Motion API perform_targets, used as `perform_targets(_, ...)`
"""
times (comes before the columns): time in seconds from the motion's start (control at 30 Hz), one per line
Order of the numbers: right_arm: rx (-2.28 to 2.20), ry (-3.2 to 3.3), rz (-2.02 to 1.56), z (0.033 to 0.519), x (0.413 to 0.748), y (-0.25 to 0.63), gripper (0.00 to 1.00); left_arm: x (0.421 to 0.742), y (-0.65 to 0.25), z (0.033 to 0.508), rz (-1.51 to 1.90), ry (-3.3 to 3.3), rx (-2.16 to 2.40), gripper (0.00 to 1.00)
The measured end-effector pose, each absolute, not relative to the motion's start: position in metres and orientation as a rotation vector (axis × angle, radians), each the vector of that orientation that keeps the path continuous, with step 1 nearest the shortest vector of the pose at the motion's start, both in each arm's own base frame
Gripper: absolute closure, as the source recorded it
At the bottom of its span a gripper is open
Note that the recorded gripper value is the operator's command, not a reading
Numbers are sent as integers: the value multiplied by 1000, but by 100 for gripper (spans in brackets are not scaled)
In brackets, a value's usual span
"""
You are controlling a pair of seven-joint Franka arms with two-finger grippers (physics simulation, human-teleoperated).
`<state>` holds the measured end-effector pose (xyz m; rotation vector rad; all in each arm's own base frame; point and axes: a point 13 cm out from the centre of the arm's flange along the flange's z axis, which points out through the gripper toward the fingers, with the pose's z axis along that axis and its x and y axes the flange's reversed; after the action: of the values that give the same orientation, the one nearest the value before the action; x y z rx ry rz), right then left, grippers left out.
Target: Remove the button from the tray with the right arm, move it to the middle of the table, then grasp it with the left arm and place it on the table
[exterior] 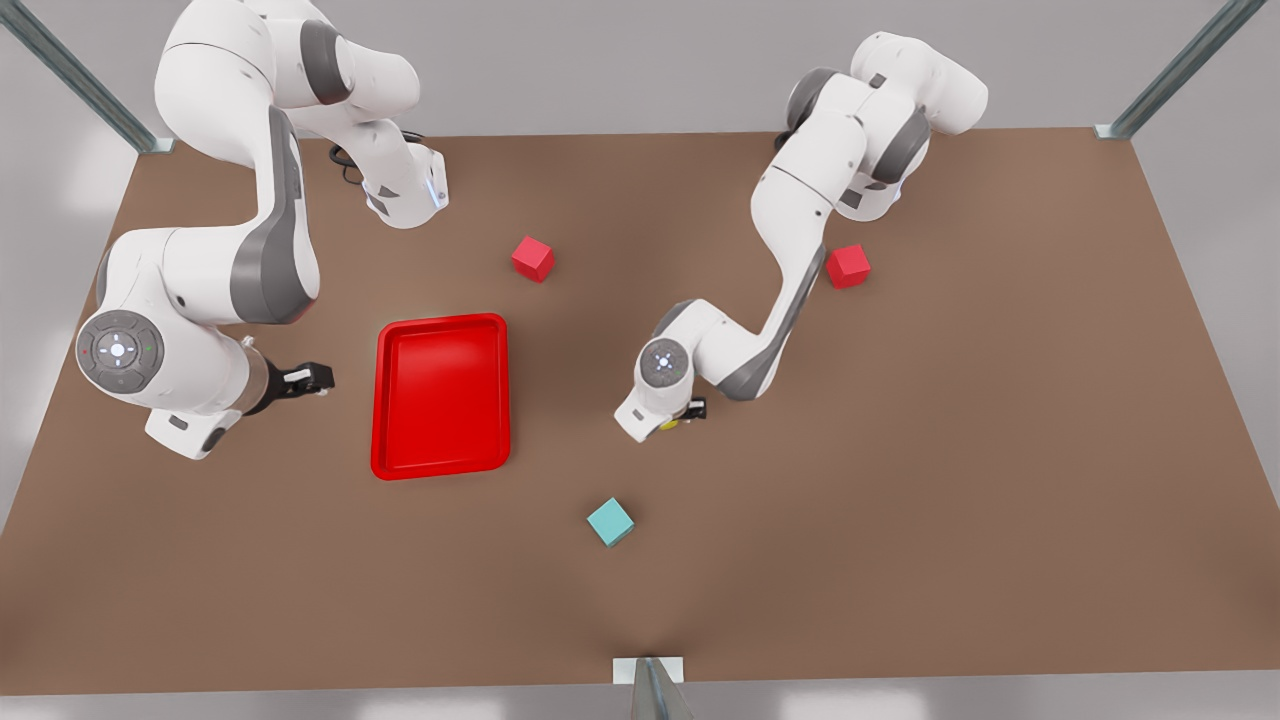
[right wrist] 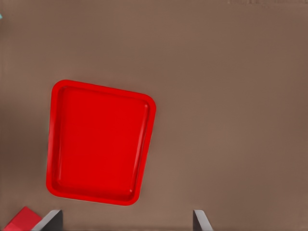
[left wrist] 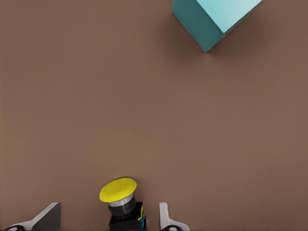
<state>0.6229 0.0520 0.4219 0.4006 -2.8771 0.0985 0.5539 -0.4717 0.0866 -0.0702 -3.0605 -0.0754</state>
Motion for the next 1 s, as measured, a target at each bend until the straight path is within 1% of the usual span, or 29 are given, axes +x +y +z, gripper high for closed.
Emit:
perform_targets(0.13, 431, -2871, 95, 421, 623, 52, 0, 553, -469, 78, -63, -3065, -125, 0)
perform_targets(0.3, 461, -2865, 91, 421, 623, 52, 0, 545, -467, 81, -57, -3062, -148, 0)
perform_targets(0.5, 487, -2859, 86, 421, 623, 52, 0, 545, -472, 82, -52, -3082, 1, 0)
perform_targets(0.63, 500, -2858, 84, 421, 623, 51, 0, 533, -467, 62, -100, -3091, 54, 0)
perform_targets(0.8, 516, -2858, 80, 422, 623, 52, 0, 531, -463, 48, -126, -3134, 87, 0)
perform_targets(1.0, 535, -2853, 80, 421, 623, 53, 0, 528, -476, 45, -95, -3167, 131, 0)
